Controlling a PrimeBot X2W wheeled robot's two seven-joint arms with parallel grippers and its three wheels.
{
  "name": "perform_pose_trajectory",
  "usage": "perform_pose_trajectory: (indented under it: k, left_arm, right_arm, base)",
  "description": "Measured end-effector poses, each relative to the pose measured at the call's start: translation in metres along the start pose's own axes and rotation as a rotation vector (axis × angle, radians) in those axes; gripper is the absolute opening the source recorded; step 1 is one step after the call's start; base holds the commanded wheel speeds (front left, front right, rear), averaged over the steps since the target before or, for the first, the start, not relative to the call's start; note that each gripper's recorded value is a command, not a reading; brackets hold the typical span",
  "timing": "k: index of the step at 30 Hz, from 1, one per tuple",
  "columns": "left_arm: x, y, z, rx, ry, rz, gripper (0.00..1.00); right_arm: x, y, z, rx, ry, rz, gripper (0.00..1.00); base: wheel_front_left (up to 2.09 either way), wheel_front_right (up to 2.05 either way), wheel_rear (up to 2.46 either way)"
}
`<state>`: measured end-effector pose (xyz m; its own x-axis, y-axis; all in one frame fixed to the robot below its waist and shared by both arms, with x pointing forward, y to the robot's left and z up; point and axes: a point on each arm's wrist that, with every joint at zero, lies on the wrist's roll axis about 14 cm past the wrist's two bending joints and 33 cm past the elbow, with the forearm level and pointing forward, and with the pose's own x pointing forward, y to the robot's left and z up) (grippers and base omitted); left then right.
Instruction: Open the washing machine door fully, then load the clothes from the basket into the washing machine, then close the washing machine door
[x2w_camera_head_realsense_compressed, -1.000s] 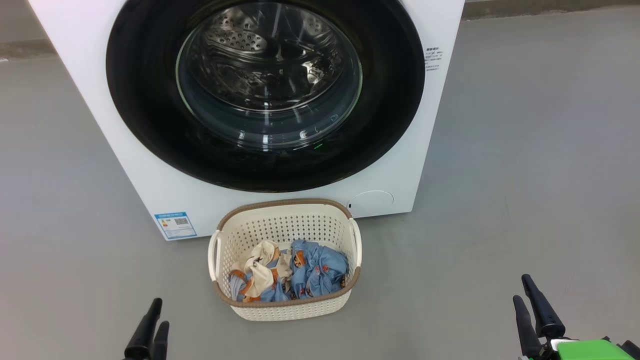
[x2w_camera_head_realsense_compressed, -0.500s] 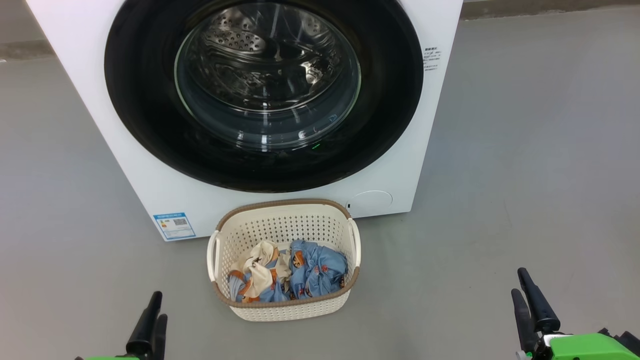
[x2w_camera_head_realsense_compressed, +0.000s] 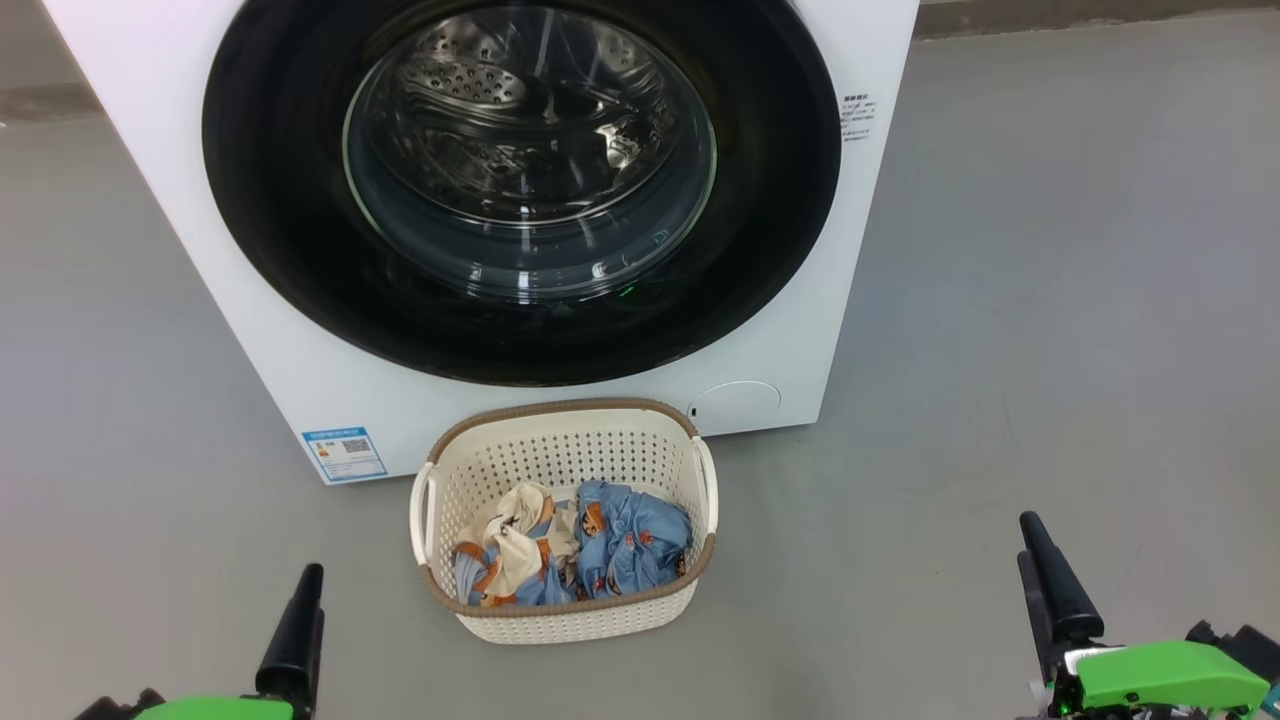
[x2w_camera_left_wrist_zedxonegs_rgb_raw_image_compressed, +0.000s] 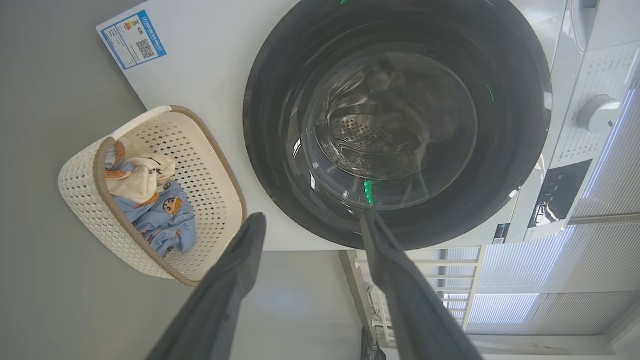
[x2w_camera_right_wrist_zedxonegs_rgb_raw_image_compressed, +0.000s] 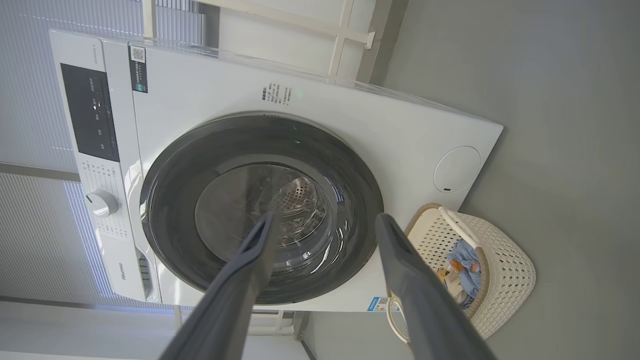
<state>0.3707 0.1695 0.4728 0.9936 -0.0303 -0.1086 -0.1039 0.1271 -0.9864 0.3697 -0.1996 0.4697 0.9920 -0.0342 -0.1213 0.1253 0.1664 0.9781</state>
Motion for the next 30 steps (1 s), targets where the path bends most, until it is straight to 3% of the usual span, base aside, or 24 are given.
perform_pose_trajectory:
  k: [30]
  left_arm:
    - [0.007,-0.025,0.003,0.341,-0.033,-0.083,1.0]
  right_arm:
    - [0.007,0.027,0.001,-0.343,-0.024,0.087,1.0]
  base:
    - [0.0,0.0,0.0]
